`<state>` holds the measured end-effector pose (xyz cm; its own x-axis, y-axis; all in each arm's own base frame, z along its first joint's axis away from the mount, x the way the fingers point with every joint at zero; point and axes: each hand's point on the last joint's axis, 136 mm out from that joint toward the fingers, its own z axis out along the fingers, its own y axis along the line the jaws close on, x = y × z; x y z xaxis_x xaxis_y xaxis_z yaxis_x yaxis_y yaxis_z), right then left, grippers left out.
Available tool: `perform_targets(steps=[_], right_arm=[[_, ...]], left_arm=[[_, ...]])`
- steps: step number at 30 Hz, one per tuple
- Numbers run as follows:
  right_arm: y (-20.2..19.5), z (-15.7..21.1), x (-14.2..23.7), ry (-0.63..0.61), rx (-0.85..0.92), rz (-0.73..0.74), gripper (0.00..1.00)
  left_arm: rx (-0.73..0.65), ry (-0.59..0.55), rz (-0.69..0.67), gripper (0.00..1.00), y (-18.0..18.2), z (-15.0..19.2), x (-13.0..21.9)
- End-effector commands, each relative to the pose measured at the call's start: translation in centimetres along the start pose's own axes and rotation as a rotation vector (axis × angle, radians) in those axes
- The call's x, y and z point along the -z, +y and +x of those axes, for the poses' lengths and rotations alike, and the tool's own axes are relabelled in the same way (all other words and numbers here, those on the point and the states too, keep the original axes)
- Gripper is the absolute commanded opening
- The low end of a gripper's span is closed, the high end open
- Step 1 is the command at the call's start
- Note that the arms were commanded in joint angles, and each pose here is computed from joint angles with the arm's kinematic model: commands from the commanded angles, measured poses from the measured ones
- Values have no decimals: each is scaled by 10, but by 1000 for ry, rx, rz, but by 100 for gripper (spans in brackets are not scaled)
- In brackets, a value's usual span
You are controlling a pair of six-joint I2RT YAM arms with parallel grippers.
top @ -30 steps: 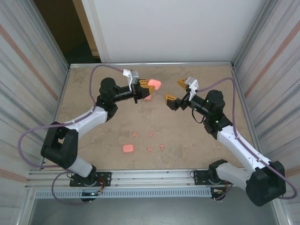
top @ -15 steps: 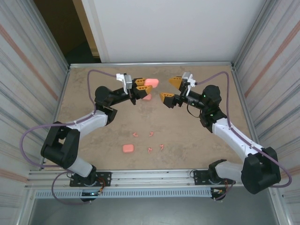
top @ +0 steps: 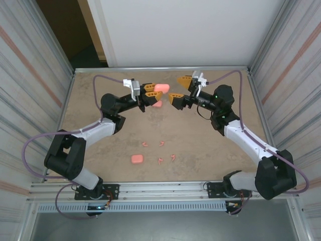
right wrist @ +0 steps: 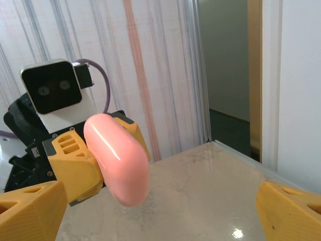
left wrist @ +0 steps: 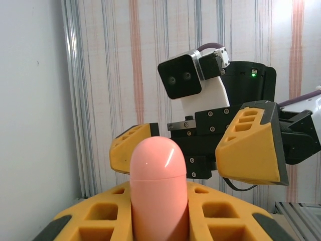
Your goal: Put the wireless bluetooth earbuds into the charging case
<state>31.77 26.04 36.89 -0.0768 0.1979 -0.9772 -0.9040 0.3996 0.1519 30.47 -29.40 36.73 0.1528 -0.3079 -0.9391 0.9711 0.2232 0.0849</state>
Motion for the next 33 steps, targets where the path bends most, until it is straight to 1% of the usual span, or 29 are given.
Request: perform_targets(steps=[1,16,25,33], right_arm=[[6,-14,-8,-22,30,-30,95],[-10,-11,-20,6,54,27,91],[-21,-11,-22,8,51,64,86],[-27,-15,-21,3,52,83,85]], left_arm=[[-14,-18,25,0,-5,-4,0],[-14,-17,32,0,-5,-4,-1],[-21,-11,56,0,-9,-4,-1],[-26,-12,64,0,-10,-5,-1]])
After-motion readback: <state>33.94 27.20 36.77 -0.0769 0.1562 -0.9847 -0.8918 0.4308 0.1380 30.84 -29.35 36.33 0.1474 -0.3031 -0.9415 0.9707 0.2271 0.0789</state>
